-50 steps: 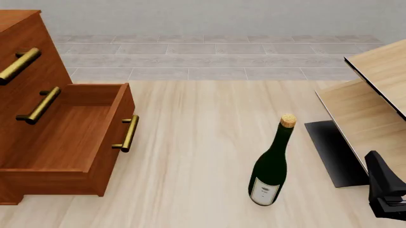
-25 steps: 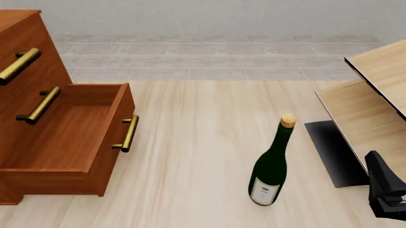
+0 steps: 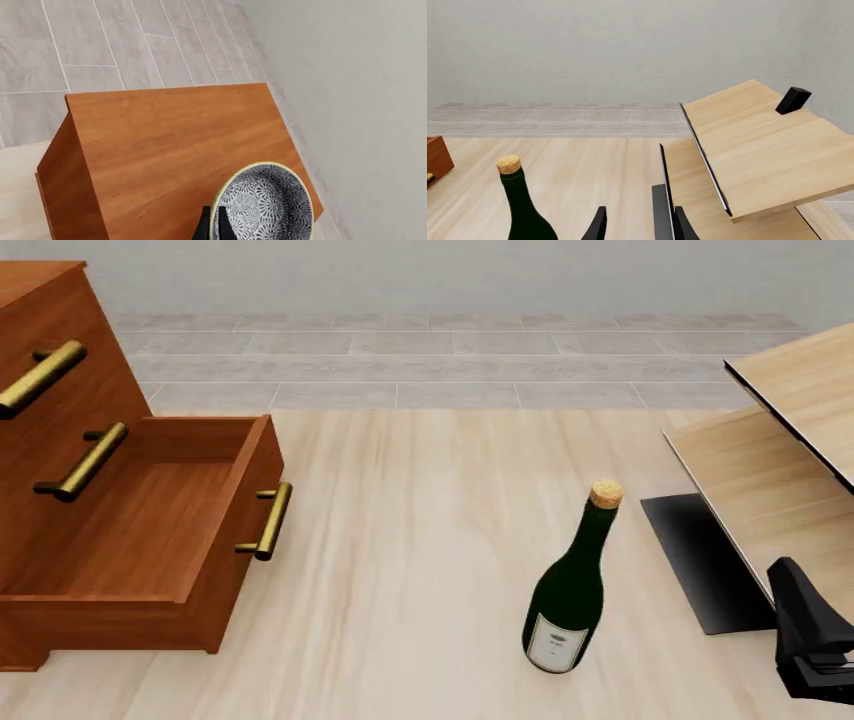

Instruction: Put the bowl on top of the cabinet.

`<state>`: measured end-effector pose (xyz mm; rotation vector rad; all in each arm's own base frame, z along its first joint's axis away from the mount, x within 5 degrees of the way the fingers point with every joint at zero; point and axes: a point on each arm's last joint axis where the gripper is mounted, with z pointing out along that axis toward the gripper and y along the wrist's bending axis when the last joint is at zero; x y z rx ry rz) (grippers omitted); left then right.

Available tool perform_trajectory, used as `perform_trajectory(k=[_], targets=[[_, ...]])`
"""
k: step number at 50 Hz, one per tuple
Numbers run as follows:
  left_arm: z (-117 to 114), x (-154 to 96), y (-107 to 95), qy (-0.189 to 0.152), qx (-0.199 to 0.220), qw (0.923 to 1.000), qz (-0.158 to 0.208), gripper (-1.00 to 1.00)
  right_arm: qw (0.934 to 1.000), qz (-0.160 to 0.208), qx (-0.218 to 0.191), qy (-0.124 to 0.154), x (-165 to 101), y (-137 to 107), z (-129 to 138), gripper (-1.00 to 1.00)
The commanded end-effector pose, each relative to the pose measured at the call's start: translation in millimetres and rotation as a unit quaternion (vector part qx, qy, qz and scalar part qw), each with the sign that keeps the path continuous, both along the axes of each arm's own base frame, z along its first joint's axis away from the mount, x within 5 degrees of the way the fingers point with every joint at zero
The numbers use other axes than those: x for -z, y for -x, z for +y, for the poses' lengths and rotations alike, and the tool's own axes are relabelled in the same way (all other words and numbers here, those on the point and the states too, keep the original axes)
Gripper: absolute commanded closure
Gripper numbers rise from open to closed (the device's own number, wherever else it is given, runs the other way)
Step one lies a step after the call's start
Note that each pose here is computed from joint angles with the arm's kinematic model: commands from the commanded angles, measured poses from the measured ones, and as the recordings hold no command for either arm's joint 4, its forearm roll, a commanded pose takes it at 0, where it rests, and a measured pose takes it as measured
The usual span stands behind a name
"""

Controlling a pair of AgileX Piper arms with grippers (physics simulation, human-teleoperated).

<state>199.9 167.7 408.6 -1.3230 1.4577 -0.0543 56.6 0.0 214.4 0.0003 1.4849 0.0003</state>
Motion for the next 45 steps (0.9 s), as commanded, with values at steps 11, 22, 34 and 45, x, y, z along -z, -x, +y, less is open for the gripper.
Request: perform_trajectory(k=[11,22,34,45], targets=[[0,-10,12,-0.03,-0.01,0.9995,-0.004,-1.0,1.0,0.0,0.0,0.0,0,0,0,-1.0],[-5,-20,17,-0.038,-0.008,0.9991,-0.014,-1.0,1.0,0.0,0.0,0.0,0,0,0,-1.0],[-22,-46,35,-0.065,-0.009,0.9967,-0.049,-1.0,1.0,0.0,0.0,0.0,0,0,0,-1.0],[-30,-62,48,-0.087,-0.015,0.9935,-0.072,-1.0,1.0,0.0,0.0,0.0,0,0,0,-1.0]])
